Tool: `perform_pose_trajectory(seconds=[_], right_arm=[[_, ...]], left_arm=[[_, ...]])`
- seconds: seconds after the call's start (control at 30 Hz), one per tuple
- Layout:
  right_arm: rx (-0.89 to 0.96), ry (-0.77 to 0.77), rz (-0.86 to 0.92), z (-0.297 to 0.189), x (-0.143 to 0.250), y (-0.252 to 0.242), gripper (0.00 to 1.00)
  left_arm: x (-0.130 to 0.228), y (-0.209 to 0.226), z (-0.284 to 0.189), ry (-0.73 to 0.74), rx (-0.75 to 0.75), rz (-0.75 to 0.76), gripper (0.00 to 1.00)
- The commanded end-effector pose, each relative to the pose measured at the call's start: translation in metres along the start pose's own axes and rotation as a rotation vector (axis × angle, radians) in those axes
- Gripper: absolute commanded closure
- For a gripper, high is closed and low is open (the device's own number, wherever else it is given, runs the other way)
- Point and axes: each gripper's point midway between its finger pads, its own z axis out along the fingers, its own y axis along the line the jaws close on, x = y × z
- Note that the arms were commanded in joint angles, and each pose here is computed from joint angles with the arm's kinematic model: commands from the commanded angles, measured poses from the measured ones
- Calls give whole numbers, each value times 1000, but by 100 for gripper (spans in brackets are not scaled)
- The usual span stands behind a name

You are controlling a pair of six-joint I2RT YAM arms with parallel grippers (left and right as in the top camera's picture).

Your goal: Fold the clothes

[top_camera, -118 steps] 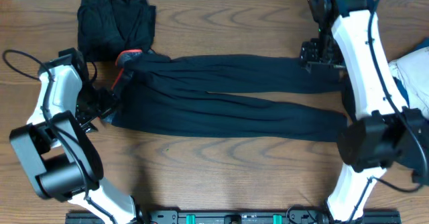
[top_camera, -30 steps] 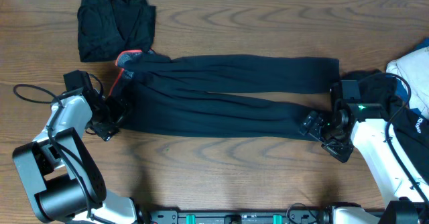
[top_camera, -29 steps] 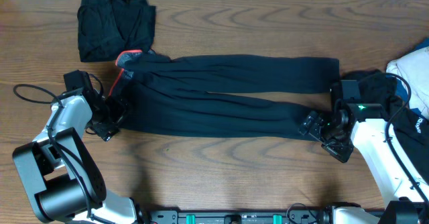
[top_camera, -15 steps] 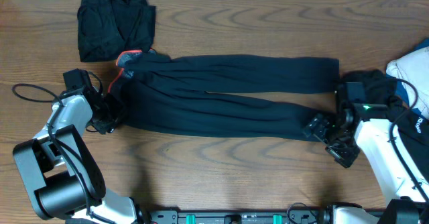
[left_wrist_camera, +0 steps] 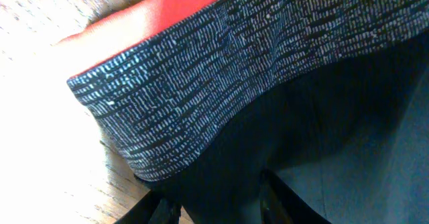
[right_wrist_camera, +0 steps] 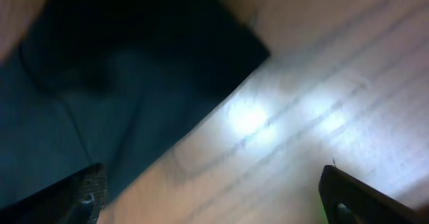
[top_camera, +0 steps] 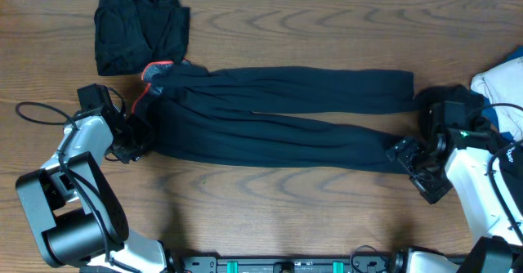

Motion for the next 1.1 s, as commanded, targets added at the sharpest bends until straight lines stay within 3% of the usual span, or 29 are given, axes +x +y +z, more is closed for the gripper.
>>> perform_pose_trajectory(seconds=[0.0,0.4,0.8,0.9,1.0,1.07], right_arm=[[5,-20,46,10,-3,-9,1],[-104,-107,3,25,-20,12,2],[-70,-31,10,52,-15,13,11],[-72,-14,10,57,-13,14,18],[-65,-14,9,58,-13,13,36],[-65,-15,7,58,-13,13,39]], left_arm=[[1,5,4,10,-13,-6,62],[1,5,4,10,-13,-6,62],[1,5,4,10,-13,-6,62],[2,5,4,13,-14,-5,63],[3,5,4,17,-16,0,76],[4,6,4,22,-19,-2,78]])
